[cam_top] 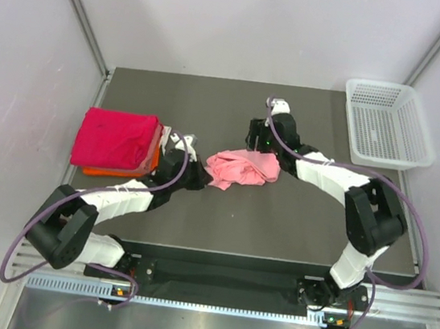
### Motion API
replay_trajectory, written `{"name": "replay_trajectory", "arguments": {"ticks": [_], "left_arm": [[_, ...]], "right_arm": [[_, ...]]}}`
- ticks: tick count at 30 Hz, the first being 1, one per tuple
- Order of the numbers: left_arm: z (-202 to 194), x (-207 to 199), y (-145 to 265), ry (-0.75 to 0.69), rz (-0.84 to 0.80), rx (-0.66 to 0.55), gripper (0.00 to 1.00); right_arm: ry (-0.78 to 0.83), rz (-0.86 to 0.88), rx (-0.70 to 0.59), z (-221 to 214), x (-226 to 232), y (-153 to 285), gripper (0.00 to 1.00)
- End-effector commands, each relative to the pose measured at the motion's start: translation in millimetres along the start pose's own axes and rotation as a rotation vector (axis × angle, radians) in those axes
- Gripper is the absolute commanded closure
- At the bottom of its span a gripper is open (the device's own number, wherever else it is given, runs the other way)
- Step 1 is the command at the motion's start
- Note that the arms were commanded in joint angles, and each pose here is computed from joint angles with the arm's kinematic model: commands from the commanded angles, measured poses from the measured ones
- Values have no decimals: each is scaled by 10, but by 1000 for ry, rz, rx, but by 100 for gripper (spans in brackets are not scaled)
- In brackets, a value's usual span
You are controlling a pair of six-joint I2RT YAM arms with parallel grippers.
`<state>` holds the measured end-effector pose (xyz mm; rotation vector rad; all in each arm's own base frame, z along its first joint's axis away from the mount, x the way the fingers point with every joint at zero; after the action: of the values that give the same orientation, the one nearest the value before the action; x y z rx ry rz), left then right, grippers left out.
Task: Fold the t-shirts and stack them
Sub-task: Flatten the tshirt out
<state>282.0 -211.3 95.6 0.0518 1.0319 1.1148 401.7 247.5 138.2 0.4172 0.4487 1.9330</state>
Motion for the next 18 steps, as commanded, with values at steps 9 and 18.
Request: {"name": "replay_trajectory", "arguments": {"ticks": [9, 18], "left_arm": [[161, -186, -61, -55, 10, -83, 100], [143, -30, -146, -29, 115, -69, 100]], "right_arm": [[199, 184, 101, -146, 736, -162, 27], [320, 225, 107, -90, 929, -139, 33]]}}
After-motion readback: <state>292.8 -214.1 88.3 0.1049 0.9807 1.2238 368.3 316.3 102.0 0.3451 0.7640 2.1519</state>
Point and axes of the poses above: each gripper's point midway between its finger pads, its own y axis back along the fingers, its own x axis along the line the jaws close on, z = x × y, the point moved 2 cm from there along y, back along the fingers, and after that the axes turned 9 degrees about y, right-handed, at the moved point
